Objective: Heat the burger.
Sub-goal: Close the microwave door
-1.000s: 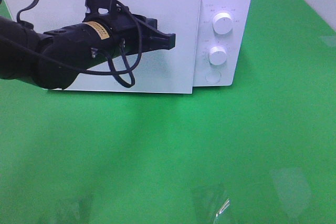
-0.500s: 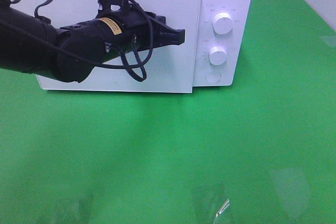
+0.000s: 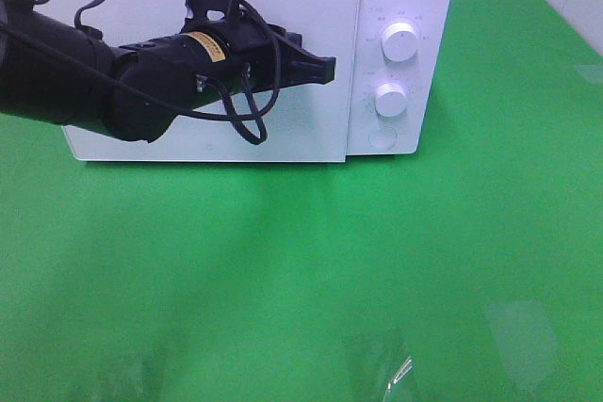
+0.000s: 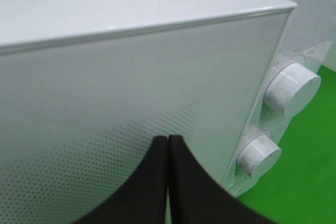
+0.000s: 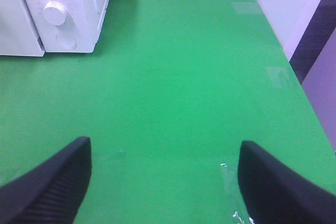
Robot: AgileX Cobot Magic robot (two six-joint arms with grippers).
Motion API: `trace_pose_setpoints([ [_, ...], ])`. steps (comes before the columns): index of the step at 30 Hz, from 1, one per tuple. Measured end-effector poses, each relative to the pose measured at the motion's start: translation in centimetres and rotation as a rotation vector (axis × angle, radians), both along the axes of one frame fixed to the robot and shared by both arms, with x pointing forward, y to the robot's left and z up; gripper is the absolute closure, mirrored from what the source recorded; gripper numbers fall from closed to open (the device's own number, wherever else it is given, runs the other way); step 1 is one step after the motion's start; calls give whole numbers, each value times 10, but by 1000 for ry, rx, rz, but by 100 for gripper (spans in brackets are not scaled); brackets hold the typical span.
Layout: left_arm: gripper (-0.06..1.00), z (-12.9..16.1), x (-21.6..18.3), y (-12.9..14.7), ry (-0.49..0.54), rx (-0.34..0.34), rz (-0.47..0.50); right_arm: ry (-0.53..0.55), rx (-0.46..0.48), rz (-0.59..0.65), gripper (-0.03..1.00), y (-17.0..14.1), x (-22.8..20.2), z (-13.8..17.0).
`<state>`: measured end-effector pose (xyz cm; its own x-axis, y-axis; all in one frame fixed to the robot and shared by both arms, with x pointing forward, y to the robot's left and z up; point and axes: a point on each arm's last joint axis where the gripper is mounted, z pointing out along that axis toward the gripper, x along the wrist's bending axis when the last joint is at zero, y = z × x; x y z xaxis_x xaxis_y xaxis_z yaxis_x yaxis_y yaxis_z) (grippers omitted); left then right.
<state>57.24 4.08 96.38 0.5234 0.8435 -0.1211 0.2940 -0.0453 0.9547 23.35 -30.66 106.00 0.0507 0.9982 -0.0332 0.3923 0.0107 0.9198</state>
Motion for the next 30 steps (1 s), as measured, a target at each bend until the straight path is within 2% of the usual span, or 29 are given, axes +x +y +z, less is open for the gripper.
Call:
trace_pose_setpoints([
  [8,94,-2,2,2,-23,46,2,0,0,0,21,0,0,0],
  [18,94,-3,5,6,-16,59,24,0,0,0,21,0,0,0],
  [21,94,0,11,11,-31,45,50,0,0,0,21,0,0,0],
  [30,94,2,14,7,-17,70,29,0,0,0,21,0,0,0],
])
